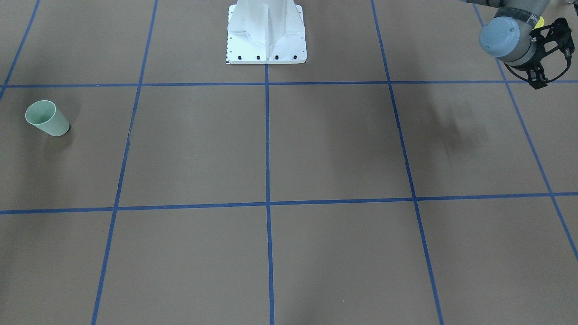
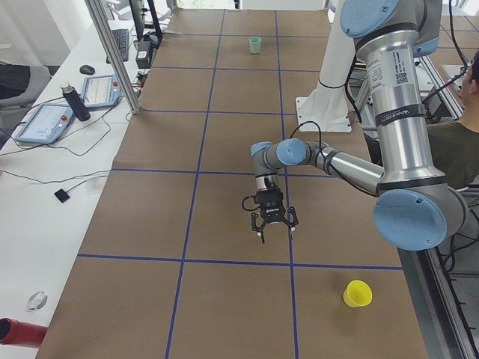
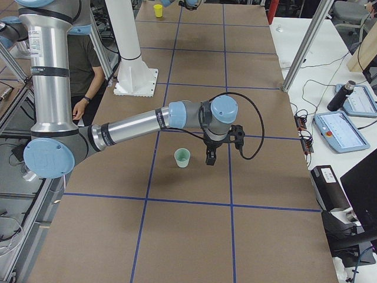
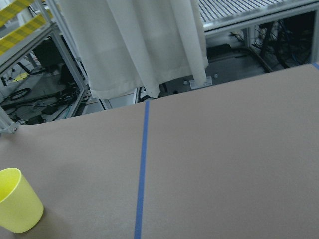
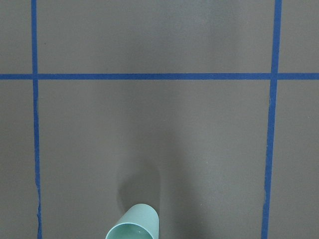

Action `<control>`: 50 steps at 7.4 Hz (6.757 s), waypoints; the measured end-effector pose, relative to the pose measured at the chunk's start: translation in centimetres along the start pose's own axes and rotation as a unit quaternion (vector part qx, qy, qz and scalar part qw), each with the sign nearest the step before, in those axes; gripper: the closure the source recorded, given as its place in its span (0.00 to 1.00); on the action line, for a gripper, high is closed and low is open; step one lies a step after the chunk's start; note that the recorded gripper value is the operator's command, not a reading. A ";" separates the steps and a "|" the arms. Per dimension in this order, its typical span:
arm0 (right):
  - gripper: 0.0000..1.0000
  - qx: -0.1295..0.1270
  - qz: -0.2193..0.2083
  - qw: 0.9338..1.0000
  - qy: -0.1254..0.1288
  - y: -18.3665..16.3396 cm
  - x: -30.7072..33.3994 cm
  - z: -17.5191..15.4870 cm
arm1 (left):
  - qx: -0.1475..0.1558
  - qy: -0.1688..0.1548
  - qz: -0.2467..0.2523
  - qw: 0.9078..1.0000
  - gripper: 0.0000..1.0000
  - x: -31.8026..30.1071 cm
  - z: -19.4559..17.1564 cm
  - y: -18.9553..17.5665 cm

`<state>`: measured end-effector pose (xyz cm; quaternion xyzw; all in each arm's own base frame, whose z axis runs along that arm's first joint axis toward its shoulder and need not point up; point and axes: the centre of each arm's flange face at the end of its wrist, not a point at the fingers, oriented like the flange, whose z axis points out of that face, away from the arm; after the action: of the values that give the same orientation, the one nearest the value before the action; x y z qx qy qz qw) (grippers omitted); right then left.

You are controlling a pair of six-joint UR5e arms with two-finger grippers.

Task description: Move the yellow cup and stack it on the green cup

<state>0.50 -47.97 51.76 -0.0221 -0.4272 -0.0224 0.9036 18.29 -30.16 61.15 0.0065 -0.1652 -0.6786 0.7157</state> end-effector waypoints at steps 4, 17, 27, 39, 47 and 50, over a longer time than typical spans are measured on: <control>0.00 0.005 -0.021 0.999 0.037 0.2 -1.2 -0.2 | 0.071 -0.060 -0.109 0.990 0.05 -4.4 5.5 5.5; 0.00 0.050 -0.060 0.993 0.089 1.8 -3.2 -3.1 | 0.096 -0.132 -0.128 0.978 0.05 -13.7 19.3 9.2; 0.00 0.060 -0.069 0.992 0.090 2.4 -4.3 -4.0 | 0.095 -0.129 -0.132 0.978 0.67 -15.7 22.5 9.6; 0.00 0.057 -0.071 0.992 0.084 0.6 -4.8 -3.7 | 0.055 0.062 0.102 0.991 0.90 -5.8 20.1 -1.6; 0.00 0.048 -0.158 0.985 0.059 -6.9 -13.9 -0.5 | 0.076 0.478 0.242 0.841 0.87 19.5 -23.1 13.4; 0.00 0.054 -0.151 0.987 0.023 -8.3 -23.3 1.5 | 0.028 0.645 0.308 0.699 0.86 13.5 -43.0 22.3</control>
<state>-15.89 -55.67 34.85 0.0914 -0.4058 -0.1357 0.8992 50.79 -50.74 28.80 0.4112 0.3252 -0.2446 0.8157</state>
